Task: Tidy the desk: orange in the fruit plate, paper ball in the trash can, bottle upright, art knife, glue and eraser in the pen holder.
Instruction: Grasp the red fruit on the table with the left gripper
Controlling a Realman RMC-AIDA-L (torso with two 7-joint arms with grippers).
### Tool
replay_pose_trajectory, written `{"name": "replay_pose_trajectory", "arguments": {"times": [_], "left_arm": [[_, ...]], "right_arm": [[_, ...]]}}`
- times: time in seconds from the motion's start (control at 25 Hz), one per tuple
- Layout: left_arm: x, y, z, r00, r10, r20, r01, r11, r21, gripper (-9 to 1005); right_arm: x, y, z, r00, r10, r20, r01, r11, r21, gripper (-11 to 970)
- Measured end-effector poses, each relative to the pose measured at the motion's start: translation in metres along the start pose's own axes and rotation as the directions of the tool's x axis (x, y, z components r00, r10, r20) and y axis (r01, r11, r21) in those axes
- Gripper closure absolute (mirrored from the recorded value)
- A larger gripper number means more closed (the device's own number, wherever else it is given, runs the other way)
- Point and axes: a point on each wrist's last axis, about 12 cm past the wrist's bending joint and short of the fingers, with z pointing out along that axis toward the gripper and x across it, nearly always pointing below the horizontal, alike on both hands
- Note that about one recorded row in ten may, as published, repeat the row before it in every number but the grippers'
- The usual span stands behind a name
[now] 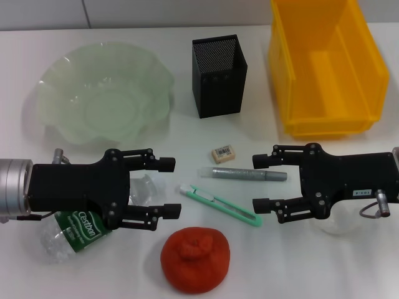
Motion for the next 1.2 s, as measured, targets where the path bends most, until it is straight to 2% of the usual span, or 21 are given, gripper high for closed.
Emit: {"name": "replay_pose_trajectory", "arguments": {"times": [0.52,1.2], "left_arm": [[-0.0005,0.0003,0.0008,1.000,0.004,-0.008,-0.004,1.000,0.009,212],[0.0013,-0.0041,0.0087,0.999,0.011,-0.053,-0.007,0.997,0.077,229]], "right_arm": [[-0.0004,-0.0004,0.0002,1.000,-0.001,0.000,0.001,1.000,0.000,133],[-0.0011,-0.0013,-0.0014,1.000,-0.009,-0.027,0.009,1.000,-0.016,133]]}}
